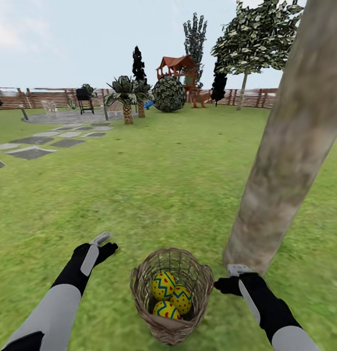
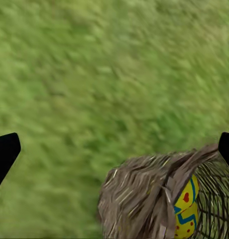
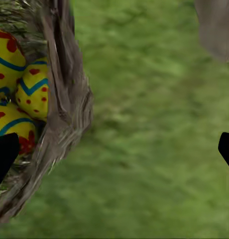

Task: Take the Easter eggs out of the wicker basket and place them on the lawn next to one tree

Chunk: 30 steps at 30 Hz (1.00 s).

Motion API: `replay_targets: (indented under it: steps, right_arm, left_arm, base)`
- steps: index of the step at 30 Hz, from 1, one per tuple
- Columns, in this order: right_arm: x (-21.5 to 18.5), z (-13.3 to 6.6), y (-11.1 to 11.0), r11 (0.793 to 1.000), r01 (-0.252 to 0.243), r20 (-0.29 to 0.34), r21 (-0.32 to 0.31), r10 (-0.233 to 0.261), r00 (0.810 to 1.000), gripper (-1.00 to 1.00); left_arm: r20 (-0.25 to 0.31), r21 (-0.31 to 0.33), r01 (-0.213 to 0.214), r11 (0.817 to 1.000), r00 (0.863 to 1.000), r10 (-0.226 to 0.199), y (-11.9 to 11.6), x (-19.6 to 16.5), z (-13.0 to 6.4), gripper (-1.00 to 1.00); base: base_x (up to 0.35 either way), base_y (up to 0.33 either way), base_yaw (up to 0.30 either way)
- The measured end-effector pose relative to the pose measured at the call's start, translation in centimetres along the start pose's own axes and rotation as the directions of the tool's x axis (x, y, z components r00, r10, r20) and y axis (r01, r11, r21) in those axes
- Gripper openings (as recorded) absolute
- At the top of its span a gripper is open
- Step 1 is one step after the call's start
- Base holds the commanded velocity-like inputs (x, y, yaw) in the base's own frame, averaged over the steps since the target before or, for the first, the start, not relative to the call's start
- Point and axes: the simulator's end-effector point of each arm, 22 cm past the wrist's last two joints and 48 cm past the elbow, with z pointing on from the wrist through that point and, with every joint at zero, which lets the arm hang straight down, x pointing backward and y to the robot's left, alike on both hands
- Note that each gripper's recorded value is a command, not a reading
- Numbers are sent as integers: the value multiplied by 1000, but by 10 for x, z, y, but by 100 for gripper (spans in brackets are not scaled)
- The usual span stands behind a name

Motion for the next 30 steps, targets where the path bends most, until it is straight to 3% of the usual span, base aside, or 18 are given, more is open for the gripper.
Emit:
replay_targets:
  steps: [9, 11, 13, 15, 20, 27, 30]
  right_arm:
    - [-50, -40, 69, 996, 18, 52, -93, -13, 999, 100]
    - [-52, -43, 97, 992, 44, 57, -120, -38, 998, 100]
    - [-48, -41, 118, 991, 95, 55, -98, -90, 994, 100]
    - [-43, -37, 121, 992, 113, 43, -56, -111, 993, 100]
    - [0, -9, 135, 990, 142, -101, -4, -142, 985, 100]
    - [-38, -16, 137, 988, 155, -60, -14, -156, 986, 100]
    - [-68, -25, 147, 976, 219, -20, -3, -219, 976, 100]
  left_arm:
    - [39, 22, 0, 1000, 999, -1, -10, -17, -8, 100]
    - [40, 27, 0, 1000, 999, -1, -13, -16, -8, 100]
    - [40, 30, -1, 1000, 999, 0, -14, -16, -8, 100]
    - [40, 30, -1, 1000, 999, 0, -14, -17, -8, 100]
    - [61, 33, -4, 999, 998, 2, -12, -34, -16, 100]
    - [58, 48, -17, 999, 998, 14, -18, -44, -27, 100]
    - [56, 51, -20, 998, 998, 17, -18, -46, -29, 100]
  base:
    - [0, 0, 297]
    - [0, 0, 297]
    - [0, 0, 297]
    - [0, 0, 297]
    - [0, 0, 215]
    - [0, 0, 5]
    - [0, 0, 0]
